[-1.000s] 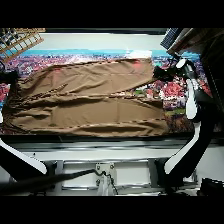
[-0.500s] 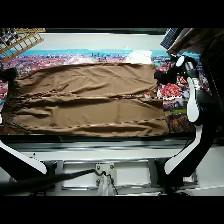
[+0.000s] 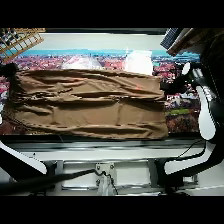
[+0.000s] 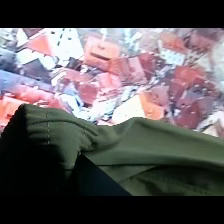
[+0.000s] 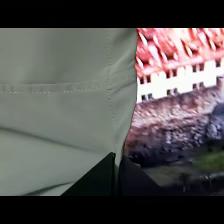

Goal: Fold the clothes and pants, and hang the long-sleeved shirts on hangers.

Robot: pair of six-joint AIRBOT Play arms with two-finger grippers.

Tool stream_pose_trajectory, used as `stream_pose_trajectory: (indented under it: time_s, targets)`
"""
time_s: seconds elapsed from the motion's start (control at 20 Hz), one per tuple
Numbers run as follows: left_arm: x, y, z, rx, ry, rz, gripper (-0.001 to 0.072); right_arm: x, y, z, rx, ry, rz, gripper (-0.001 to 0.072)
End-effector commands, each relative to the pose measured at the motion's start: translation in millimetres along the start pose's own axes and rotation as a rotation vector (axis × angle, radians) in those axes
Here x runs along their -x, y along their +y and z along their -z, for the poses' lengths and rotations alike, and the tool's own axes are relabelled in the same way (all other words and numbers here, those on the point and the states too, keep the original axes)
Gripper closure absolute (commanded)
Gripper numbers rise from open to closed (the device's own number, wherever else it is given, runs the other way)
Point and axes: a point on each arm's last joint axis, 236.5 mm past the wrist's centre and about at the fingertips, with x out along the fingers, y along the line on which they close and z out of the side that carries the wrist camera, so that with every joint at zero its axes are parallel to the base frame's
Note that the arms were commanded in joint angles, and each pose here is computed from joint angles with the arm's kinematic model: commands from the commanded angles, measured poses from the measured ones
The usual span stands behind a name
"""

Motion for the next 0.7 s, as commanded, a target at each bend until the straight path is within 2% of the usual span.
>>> stream_pose_trajectory:
  time_s: [0.0,0.05,0.1,0.15,0.2,0.4,0.45,0.55,0.65]
  targets:
    - [1,-19,5,0.052,0.022,0.079,0.0592,-2,-13,2,-0.031,-0.030,0.055,0.0686]
    - [2,-22,10,0.053,0.048,0.088,0.0462,-1,-19,-2,-0.045,-0.048,0.079,0.0676]
    - [3,-23,17,0.052,0.078,0.096,0.0402,1,-23,-5,-0.072,-0.066,0.095,0.0521]
    - [6,-25,23,0.050,0.105,0.102,0.0402,4,-24,-6,-0.082,-0.073,0.097,0.0342]
    - [11,-25,26,0.047,0.122,0.105,0.0402,11,-23,-5,-0.082,-0.083,0.097,0.0293]
    - [52,-21,9,0.044,0.086,0.098,0.0406,60,-35,2,-0.072,-0.146,0.150,0.0297]
    - [66,-20,2,0.064,0.067,0.094,0.0434,72,-35,11,-0.076,-0.150,0.152,0.0309]
    - [90,-25,-7,0.179,0.048,0.094,0.0486,85,-33,49,-0.097,-0.118,0.141,0.0310]
    - [106,-55,-13,0.269,0.042,0.162,0.0486,84,-36,103,-0.141,-0.056,0.148,0.0309]
